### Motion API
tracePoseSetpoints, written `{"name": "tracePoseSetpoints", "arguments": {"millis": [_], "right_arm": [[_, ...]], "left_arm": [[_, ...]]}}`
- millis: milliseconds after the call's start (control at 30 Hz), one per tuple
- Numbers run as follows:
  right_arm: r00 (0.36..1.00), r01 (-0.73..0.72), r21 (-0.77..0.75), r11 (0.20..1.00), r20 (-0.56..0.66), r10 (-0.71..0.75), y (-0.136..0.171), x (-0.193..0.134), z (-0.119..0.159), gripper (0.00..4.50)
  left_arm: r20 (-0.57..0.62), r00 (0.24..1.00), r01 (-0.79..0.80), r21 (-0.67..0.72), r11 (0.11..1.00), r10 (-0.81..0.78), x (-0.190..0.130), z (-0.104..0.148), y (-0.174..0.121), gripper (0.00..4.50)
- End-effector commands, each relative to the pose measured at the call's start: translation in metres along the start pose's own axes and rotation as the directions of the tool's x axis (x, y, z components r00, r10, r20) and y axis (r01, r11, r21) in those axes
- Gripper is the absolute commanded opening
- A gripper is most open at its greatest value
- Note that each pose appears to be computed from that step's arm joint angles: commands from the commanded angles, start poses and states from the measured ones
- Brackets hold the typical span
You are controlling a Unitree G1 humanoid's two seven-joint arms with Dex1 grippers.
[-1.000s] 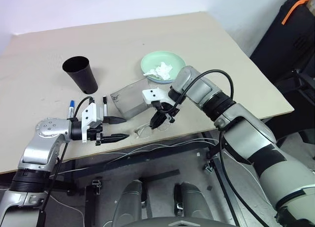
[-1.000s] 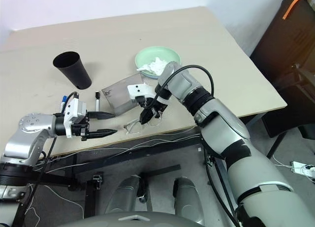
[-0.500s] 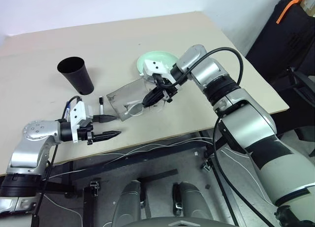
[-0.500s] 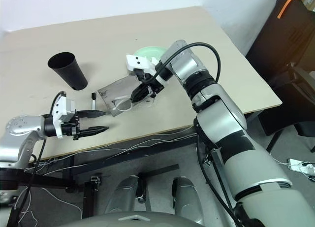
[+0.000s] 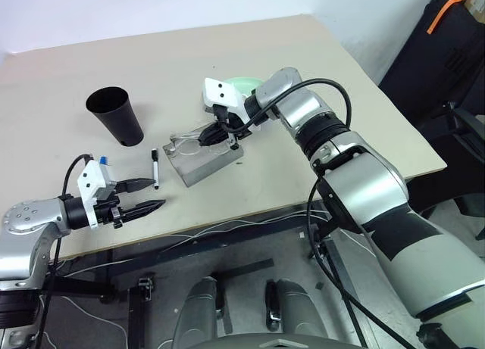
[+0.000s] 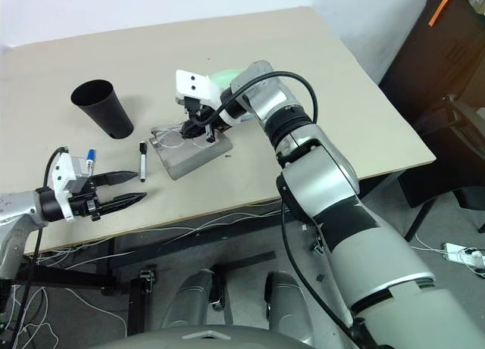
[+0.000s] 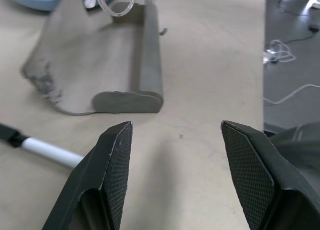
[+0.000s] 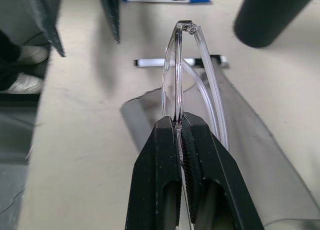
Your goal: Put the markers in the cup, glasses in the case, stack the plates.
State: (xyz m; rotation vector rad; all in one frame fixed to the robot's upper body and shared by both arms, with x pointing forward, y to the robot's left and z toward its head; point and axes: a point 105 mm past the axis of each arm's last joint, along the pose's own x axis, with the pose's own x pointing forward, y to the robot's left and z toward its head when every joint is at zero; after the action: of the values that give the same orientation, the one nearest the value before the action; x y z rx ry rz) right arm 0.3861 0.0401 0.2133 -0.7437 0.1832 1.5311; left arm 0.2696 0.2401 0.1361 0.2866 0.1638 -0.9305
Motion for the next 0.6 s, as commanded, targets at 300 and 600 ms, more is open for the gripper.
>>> {"name": "tracePoseSetpoints", "arguments": {"millis": [300,600], "right_arm": [[0.991,0.116,-0.159,0.98,0.081,-0.104,-0.007,0.018,0.026,0.0],[0.991,0.105,-0.148,0.983,-0.067,-0.116,-0.004,0.025,-0.005,0.0]], "left_arm": [[0.035,0.998,-0.05,0.022,0.999,0.049,-0.007,0.011,-0.003,2.96],[0.038,0.998,-0.053,0.028,0.998,0.052,-0.005,0.012,-0.001,2.96]]}}
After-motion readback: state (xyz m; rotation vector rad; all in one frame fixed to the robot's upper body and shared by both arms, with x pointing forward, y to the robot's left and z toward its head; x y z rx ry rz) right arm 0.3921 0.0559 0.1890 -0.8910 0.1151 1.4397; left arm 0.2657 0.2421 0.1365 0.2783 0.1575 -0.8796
